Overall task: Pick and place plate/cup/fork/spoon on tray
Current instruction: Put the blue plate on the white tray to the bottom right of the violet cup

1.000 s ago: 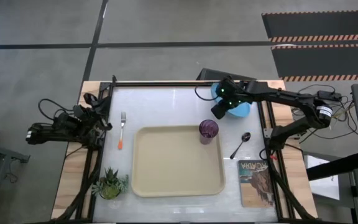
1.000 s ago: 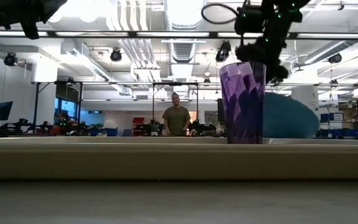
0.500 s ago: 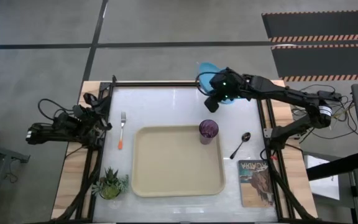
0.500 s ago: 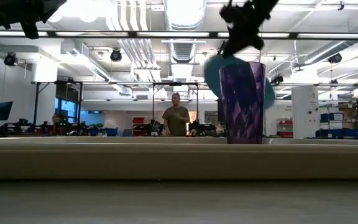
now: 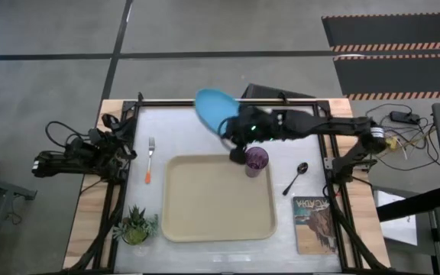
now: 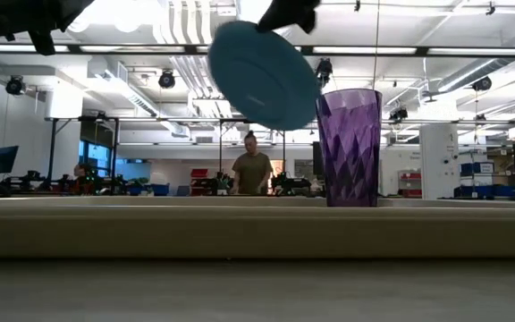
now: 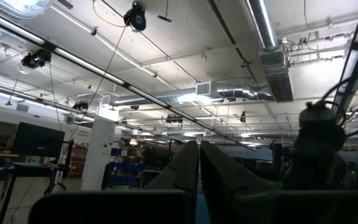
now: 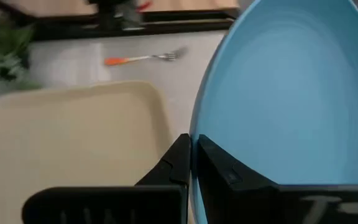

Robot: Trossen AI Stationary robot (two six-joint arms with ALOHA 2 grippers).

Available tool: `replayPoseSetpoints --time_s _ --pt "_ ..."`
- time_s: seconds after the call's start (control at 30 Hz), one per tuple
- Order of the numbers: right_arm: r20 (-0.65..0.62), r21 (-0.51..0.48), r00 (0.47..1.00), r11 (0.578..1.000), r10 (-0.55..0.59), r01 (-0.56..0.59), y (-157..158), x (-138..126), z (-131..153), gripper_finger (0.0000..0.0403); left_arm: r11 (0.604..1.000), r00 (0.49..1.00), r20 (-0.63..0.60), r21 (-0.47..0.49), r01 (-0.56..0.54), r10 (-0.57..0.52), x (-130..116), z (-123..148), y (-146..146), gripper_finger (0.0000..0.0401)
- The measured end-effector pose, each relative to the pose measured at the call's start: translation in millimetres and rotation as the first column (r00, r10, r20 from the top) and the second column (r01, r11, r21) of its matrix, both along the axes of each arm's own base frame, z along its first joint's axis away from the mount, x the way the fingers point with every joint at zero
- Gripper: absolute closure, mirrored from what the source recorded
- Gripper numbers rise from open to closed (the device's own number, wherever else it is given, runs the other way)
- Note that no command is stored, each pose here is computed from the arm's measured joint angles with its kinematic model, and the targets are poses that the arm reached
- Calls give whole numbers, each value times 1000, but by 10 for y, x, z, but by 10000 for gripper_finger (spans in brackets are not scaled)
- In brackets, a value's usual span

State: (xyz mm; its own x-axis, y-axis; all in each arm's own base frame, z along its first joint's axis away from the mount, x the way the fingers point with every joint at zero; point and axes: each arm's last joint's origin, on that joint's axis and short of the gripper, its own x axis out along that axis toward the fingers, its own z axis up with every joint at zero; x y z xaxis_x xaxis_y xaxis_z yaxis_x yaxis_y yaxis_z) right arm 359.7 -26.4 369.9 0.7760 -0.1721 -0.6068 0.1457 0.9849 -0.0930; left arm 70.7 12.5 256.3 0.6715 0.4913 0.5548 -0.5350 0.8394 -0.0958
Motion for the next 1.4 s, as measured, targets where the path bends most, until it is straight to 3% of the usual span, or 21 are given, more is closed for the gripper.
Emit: replayPoseSetpoints --time_s 0.23,0.57,1.0,1.4 --pt "-65 -92 962 958 266 -271 493 367 -71 394 1000 1000 -3 0 0 0 4 -9 0 401" --pt "-185 14 863 880 470 -476 1128 592 -316 394 1000 1000 -4 0 0 0 5 -11 0 401" --pt "-272 95 822 864 501 -495 1685 744 -845 394 1000 1000 -18 -12 10 -10 19 -30 -1 401" --pt "-378 112 805 885 458 -451 1809 984 -1465 394 993 997 7 -84 78 -78 51 -98 -4 401"
